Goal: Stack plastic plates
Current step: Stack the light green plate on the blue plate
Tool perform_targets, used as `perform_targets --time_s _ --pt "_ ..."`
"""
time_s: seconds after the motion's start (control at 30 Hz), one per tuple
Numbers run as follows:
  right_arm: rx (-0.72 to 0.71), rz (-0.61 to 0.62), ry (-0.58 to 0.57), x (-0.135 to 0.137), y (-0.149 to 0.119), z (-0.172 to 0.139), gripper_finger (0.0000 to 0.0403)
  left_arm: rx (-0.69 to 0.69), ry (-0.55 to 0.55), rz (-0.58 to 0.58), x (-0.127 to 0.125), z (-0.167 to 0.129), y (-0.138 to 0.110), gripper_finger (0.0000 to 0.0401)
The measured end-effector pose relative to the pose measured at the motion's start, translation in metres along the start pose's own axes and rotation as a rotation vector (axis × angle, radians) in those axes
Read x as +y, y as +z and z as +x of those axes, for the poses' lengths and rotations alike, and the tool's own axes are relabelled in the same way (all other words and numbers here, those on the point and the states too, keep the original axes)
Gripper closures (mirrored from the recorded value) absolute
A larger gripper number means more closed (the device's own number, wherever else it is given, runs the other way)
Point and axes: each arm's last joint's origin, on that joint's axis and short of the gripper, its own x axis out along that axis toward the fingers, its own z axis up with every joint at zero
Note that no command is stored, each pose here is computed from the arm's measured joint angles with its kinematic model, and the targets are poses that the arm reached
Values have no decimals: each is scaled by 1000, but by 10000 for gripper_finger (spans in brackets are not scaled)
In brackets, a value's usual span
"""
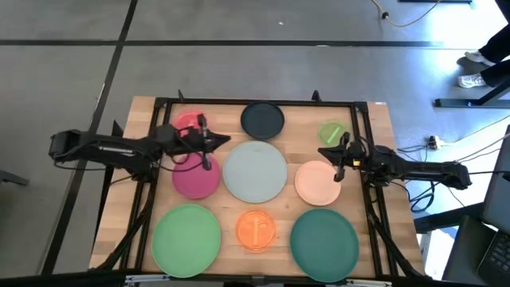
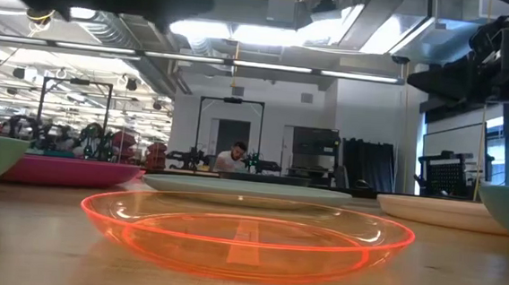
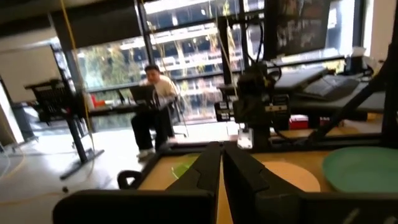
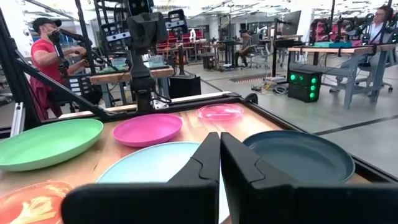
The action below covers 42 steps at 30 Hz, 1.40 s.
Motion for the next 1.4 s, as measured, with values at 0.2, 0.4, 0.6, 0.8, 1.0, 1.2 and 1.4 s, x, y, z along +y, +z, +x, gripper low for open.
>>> perform_targets --time_s 0.2,0.4,0.6,0.8,1.0,1.2,1.4 --pt "36 -15 7 1 -3 6 395 81 -36 2 -10 43 -5 388" --pt "37 -73 27 3 10 10 395 131 -80 -41 -25 76 -12 388" --pt "-1 -154 71 7 34 16 395 184 -140 -122 -51 105 -24 388" --pt "-33 -222 67 9 58 23 395 222 -197 -165 -81 135 -36 388" --pt "-35 -245 71 11 71 31 395 224 -246 -163 -109 158 -42 388" --pt "-41 -272 89 12 72 31 395 220 -270 -160 -125 171 -45 388" --pt "-104 -293 109 13 78 31 395 265 -224 -224 -130 174 -48 378"
